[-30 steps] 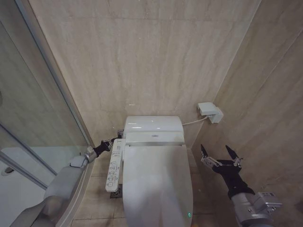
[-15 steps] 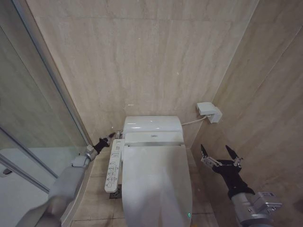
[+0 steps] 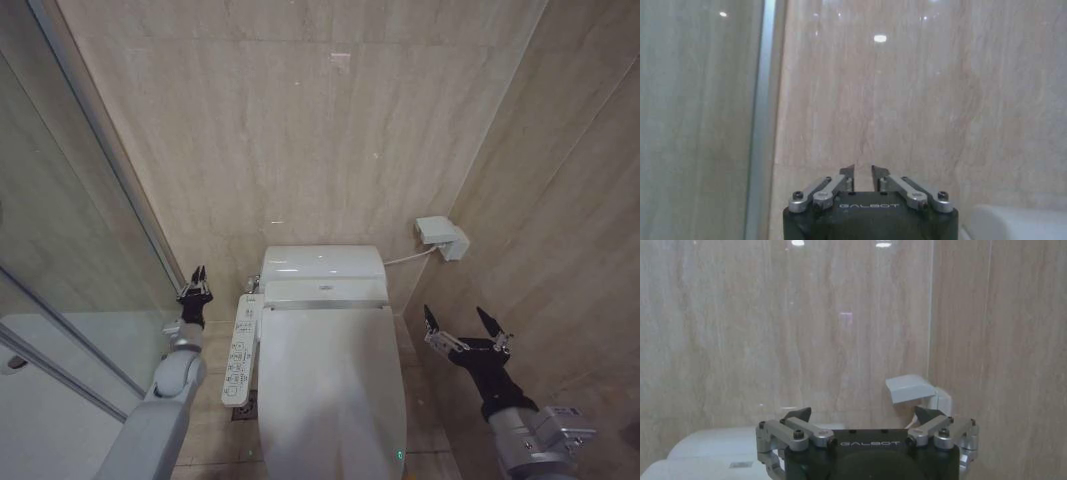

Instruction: Open the toilet lid, clean the toilet bowl with a toilet brush, close the toilet lid, and flush.

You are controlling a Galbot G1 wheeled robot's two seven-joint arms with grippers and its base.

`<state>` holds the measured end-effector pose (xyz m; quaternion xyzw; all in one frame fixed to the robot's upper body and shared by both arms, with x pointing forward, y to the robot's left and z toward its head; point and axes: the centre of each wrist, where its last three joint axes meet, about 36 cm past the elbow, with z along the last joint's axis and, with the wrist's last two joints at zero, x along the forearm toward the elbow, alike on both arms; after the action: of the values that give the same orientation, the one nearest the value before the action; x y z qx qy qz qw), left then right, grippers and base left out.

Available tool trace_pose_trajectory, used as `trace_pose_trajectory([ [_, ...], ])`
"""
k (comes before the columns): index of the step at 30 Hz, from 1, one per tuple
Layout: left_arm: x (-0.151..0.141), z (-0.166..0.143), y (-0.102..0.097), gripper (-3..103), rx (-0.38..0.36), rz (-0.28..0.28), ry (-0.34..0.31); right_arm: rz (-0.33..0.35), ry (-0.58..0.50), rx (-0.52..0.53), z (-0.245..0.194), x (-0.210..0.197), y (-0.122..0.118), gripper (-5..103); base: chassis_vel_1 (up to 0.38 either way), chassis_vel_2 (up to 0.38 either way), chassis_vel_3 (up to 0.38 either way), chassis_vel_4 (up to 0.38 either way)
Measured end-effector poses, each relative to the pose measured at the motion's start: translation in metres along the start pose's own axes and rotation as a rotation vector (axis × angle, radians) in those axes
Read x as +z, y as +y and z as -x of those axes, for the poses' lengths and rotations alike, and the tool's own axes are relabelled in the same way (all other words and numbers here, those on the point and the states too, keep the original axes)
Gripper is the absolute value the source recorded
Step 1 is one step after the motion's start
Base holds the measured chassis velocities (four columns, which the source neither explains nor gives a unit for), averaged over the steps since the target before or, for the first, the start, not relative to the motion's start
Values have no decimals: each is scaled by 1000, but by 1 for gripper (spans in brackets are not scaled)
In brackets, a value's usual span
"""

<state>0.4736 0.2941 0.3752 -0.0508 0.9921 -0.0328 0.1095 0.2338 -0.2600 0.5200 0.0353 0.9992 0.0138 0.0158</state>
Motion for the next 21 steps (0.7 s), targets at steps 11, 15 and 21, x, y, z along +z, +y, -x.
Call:
trace_pose_trajectory([
  [11,-45,-107,14,60,-51,-8,83,0,0,0,0,0,0,100,0,0,0,0],
  [15,-49,-144,1,60,-50,-7,114,0,0,-1,0,0,0,100,0,0,0,0],
  [21,-63,-185,-15,87,-42,15,149,0,0,0,0,0,0,100,0,0,0,0],
])
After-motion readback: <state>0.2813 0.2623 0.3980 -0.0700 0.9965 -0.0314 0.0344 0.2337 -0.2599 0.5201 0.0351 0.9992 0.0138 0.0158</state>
